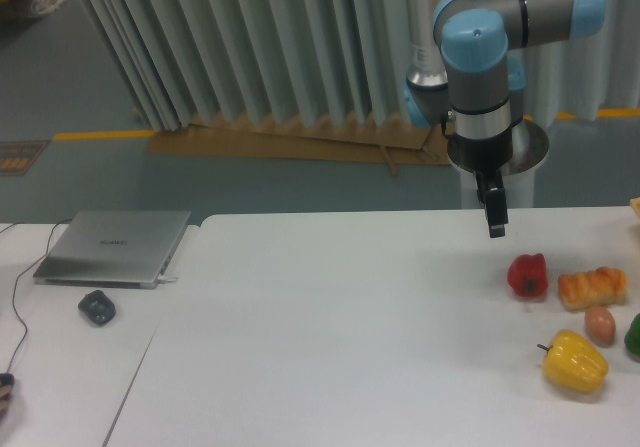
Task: Place the green pepper in a basket
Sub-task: 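Shift the gripper slightly toward the row of vegetables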
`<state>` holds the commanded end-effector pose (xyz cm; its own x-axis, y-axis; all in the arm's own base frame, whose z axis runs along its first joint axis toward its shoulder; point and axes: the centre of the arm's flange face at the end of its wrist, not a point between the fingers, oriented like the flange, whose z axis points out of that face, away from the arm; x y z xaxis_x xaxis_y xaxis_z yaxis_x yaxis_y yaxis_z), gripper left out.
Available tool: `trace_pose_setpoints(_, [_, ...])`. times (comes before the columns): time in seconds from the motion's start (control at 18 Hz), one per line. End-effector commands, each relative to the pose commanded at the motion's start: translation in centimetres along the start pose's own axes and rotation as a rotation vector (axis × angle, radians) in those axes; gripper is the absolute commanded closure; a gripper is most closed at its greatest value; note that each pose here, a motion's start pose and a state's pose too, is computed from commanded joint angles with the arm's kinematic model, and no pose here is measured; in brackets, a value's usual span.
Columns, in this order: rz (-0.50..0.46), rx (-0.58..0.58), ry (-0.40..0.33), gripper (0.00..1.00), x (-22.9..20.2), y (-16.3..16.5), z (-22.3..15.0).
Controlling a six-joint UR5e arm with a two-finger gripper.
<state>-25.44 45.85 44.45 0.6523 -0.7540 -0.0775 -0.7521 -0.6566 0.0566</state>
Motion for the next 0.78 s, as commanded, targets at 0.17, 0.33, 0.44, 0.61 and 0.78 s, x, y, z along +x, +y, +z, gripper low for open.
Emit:
trace_pose_setpoints(0.17, [0.000,0.003,0.000,0.00,-0.05,-0.03,0.07])
trace_pose_setpoints(0.33, [0.002,0.005,0.004,0.00,-0.16,-0.13,0.25])
trace_pose_setpoints(0.44, [0.002,0.006,0.003,0.00,-0.18,-0.14,0.23])
trace_pose_setpoints(0.61, [0.001,0.008,-0.002,0.00,-0.27,-0.14,-0.05])
trace_pose_setpoints(0.78, [0.001,0.008,-0.003,0.00,-0.24,-0.14,-0.13])
